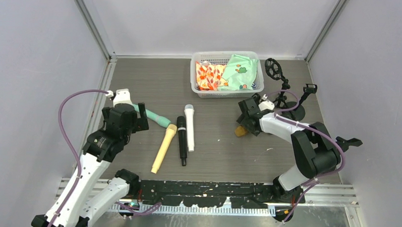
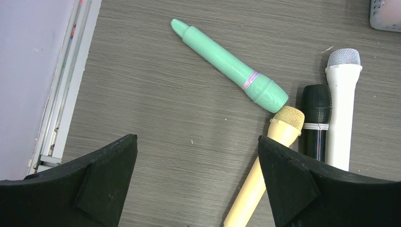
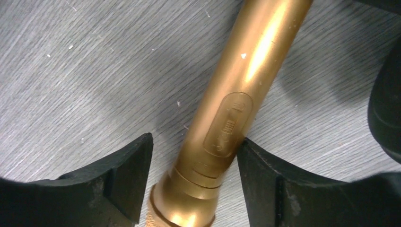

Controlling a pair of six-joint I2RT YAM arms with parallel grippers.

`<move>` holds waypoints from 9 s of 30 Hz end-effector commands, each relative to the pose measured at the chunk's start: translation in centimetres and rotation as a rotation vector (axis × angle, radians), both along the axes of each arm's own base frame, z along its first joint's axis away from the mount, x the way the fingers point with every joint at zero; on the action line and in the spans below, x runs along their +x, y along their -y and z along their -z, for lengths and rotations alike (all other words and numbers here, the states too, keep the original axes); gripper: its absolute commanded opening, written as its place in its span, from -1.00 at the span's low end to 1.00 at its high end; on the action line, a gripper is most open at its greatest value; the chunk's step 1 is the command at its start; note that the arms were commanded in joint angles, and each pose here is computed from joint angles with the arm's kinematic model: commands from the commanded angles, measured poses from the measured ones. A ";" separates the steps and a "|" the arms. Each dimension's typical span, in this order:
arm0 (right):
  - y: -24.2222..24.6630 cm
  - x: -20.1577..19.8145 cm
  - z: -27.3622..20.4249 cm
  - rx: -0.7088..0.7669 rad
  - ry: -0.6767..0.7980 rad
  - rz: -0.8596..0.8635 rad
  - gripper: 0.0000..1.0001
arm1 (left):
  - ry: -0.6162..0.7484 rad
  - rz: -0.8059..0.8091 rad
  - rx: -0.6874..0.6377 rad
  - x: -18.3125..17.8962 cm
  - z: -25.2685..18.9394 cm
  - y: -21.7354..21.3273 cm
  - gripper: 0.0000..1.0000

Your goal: Attach the microphones to the stand

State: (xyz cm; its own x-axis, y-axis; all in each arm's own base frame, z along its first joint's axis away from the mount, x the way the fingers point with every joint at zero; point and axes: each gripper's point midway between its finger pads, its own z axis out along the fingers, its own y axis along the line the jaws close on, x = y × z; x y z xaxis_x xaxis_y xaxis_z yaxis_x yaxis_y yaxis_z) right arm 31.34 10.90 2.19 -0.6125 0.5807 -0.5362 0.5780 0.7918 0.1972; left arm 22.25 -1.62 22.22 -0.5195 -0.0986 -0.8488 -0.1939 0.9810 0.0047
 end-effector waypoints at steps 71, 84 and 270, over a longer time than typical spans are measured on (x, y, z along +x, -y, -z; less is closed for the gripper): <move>-15.6 -12.4 -25.1 -1.010 0.980 -2.367 -0.99 | 0.083 1.228 -0.449 -4.7 -10.6 22.9 0.98; -16.6 -12.2 -27.6 -1.063 1.088 -2.350 -0.99 | -0.036 1.291 -0.400 -5.6 -6.2 25.4 0.92; 15.9 -16.0 -41.4 -0.073 1.046 0.011 -0.98 | -0.131 0.747 -0.537 6.6 12.8 49.9 -0.87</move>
